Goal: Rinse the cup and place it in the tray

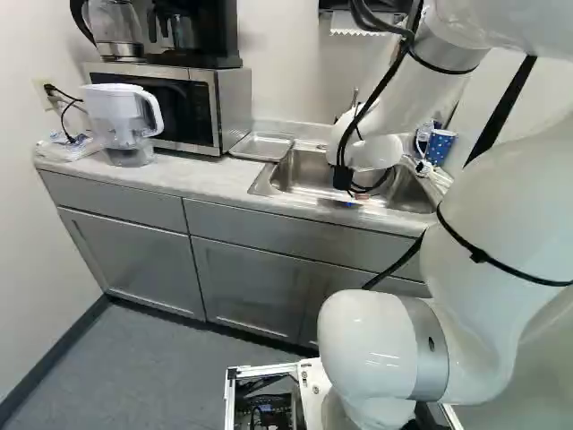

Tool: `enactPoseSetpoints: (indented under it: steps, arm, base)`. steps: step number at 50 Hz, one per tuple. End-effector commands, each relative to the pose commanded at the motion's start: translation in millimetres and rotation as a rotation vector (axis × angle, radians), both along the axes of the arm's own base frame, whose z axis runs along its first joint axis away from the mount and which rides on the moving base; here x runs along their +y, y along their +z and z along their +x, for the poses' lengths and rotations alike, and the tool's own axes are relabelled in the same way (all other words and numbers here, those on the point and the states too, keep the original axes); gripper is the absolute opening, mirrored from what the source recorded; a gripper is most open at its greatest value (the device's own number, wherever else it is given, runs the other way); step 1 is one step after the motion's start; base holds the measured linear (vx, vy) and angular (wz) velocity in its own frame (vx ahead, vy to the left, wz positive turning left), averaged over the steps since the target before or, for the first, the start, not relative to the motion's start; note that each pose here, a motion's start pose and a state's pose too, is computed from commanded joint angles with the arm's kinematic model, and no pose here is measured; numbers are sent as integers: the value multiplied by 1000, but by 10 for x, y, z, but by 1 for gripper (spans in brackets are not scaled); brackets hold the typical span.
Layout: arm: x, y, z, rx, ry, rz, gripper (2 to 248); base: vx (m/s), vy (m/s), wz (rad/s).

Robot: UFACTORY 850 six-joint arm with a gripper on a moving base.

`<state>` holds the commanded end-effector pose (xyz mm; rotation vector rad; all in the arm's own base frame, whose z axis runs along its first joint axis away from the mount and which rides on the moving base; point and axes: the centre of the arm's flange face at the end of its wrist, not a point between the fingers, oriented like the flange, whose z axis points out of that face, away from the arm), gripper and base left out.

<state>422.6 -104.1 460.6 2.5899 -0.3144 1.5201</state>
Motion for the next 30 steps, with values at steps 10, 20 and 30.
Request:
enactPoseSetpoints:
  steps: [10, 20, 30]
  arm:
    - [0, 0, 0, 0, 0, 0, 124]
    - [0, 0, 0, 0, 0, 0, 124]
    - [0, 0, 0, 0, 0, 0, 124]
  base:
    - [0, 0, 0]
    - [0, 0, 0]
    - [0, 0, 0]
